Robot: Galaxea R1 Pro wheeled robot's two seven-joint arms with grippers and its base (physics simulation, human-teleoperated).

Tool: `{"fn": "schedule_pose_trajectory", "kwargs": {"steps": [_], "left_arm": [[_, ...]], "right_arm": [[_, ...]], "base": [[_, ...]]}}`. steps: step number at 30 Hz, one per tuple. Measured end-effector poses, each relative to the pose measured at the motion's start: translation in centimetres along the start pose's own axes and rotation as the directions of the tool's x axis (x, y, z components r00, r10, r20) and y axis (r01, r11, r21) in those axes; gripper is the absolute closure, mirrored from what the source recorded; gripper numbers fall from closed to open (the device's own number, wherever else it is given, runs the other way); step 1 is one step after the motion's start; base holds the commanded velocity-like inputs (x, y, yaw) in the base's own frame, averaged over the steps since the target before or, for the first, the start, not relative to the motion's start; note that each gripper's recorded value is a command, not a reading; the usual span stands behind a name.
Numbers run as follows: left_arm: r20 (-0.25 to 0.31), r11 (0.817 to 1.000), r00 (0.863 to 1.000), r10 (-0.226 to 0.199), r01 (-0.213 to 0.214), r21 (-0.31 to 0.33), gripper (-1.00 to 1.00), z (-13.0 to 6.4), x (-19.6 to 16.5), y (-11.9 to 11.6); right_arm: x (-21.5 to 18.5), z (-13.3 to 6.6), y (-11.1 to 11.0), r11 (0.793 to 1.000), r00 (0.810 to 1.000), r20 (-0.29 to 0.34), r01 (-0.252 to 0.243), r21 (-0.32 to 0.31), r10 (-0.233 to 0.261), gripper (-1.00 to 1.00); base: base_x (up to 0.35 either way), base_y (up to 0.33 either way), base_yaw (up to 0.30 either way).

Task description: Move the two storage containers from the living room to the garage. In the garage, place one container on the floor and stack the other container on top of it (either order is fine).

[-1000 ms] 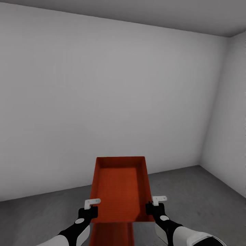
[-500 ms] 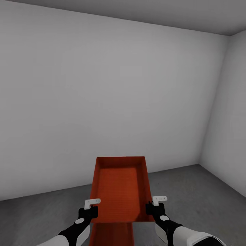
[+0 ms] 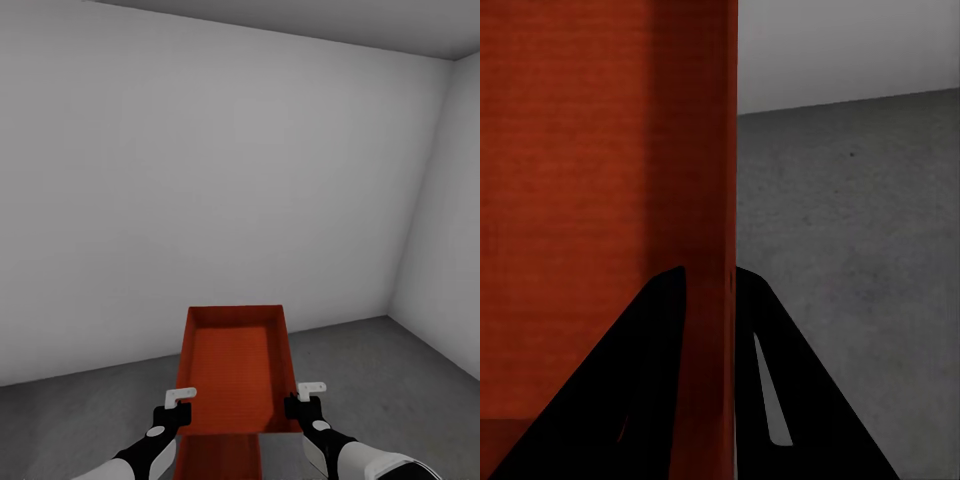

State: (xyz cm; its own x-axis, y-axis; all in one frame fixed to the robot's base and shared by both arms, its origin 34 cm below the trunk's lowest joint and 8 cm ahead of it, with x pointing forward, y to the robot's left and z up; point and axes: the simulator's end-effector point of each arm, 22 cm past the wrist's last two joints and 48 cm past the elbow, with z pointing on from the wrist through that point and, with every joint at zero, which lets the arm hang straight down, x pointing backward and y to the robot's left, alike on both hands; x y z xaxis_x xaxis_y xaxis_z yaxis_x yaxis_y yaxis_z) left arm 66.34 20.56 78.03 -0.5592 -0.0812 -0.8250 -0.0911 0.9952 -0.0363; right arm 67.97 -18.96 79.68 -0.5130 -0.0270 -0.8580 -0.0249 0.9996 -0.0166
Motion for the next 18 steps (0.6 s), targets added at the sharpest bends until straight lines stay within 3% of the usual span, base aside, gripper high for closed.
{"fn": "schedule_pose_trajectory", "kwargs": {"steps": [6,18], "left_arm": [[-0.009,1.0,1.0,0.001,-0.001,-0.001,1.0,0.2,0.5,0.0],[-0.028,1.0,1.0,0.001,-0.001,-0.002,1.0,0.5,1.5,0.1]], "right_arm": [[0.5,0.2,0.0,1.0,1.0,-0.009,0.0,0.0,0.0,1.0],[1.5,0.4,0.0,1.0,1.0,-0.028,0.0,-0.001,0.0,1.0]], "base": [[0.002,0.017,0.0],[0.063,0.24,0.0]]}}
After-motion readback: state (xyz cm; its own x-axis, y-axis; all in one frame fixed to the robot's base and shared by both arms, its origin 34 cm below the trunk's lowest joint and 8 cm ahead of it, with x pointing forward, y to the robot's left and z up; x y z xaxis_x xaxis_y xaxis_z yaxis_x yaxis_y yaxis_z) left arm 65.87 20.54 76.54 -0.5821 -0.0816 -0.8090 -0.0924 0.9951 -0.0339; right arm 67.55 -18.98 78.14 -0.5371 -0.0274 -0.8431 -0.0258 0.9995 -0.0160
